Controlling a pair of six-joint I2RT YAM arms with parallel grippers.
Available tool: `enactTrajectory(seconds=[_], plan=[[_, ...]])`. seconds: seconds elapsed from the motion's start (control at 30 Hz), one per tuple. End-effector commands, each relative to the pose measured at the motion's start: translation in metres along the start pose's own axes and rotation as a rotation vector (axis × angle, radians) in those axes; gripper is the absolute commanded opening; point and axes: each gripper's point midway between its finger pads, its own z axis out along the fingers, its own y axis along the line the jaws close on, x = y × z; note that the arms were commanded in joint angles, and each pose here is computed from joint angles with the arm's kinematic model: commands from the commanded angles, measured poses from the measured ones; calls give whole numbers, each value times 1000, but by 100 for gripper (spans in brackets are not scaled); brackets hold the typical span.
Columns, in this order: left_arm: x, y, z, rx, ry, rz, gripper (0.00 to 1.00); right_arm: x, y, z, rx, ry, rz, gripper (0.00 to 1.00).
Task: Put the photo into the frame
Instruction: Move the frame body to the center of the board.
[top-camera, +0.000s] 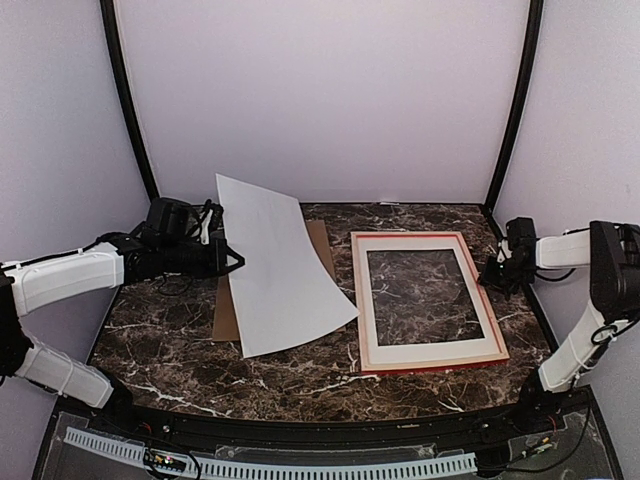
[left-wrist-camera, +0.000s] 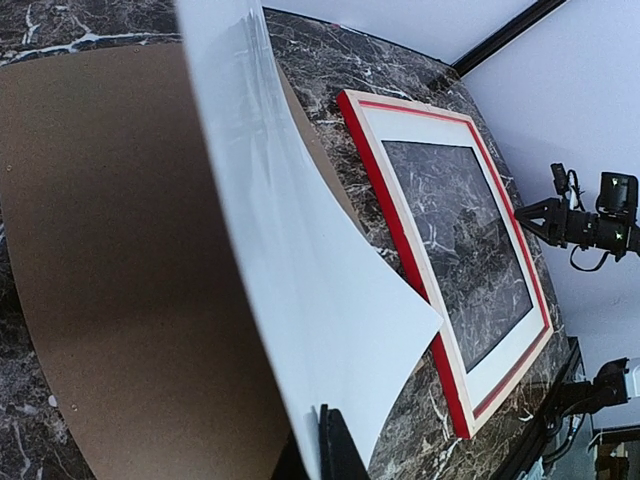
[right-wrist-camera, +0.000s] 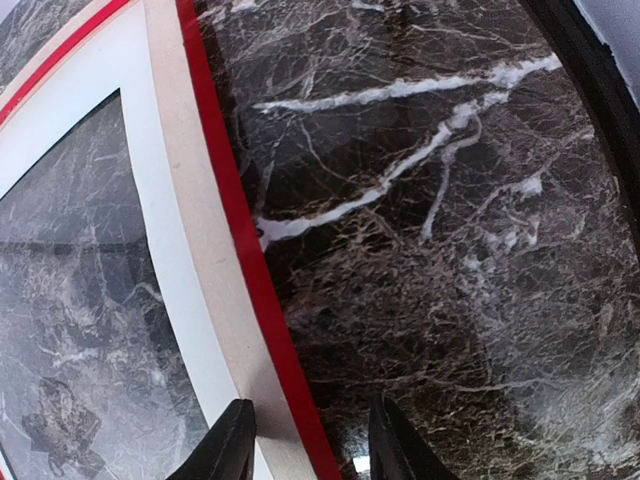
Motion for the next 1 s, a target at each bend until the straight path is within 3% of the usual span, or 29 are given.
enactTrajectory(seconds=[0.0,0.3,0.57,0.77,0.97], plan=[[-3,-2,-1,17,-9,-4,0,23,8,1,-62,67,6,40],[-8,-3,-7,-2,-19,13,0,33,22,-2,-157,81,17,35],[-38,-16,-38,2,-65,54,0,54,53,5,-230,119,-54,31],[-52,-55,-62,153,-86,92,0,69,87,7,-274,144,-109,31],[-56,-106,-83,423,-74,41,0,79,126,2,-344,150,-140,32]])
